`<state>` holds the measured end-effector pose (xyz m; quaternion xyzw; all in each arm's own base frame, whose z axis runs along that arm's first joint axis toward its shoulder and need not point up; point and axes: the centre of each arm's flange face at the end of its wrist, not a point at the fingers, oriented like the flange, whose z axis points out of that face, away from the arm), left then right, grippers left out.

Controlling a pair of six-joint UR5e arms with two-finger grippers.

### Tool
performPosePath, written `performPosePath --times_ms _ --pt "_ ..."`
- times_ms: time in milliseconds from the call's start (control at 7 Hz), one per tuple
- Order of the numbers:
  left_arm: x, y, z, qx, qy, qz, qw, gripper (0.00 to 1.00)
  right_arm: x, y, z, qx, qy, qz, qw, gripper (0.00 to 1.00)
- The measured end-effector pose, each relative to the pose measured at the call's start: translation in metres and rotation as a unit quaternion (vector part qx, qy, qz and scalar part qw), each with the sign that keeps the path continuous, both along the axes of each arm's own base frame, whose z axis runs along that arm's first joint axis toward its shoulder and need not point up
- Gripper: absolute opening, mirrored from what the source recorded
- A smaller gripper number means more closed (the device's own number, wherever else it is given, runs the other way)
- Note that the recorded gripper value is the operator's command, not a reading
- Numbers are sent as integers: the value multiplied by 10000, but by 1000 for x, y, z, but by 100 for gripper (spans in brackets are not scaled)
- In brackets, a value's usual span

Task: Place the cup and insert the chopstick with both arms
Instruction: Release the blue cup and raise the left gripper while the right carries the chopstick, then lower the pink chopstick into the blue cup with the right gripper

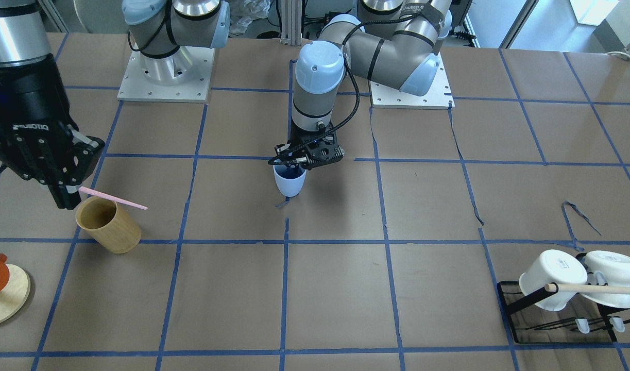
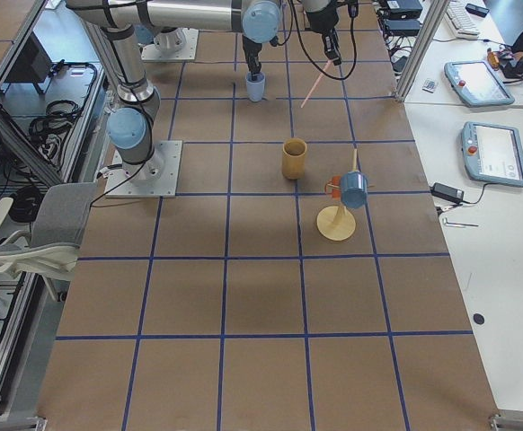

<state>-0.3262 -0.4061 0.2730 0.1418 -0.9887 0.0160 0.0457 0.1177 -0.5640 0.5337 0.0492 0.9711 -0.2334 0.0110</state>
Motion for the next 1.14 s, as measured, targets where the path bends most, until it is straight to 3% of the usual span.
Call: performPosePath --times_ms 286,714,857,1143 --pt "27 -18 49 -237 10 -387 9990 100 20 6 1 -16 -51 75 10000 0" --pt "135 -71 146 -271 -185 -1292 9911 100 104 35 -2 39 -346 91 9994 0" --pt "166 -88 176 -221 -219 -1529 9878 100 141 53 -9 81 -307 168 9994 0" --pt "186 -109 210 -116 -209 -1638 9862 100 208 99 -31 -31 125 370 9992 0"
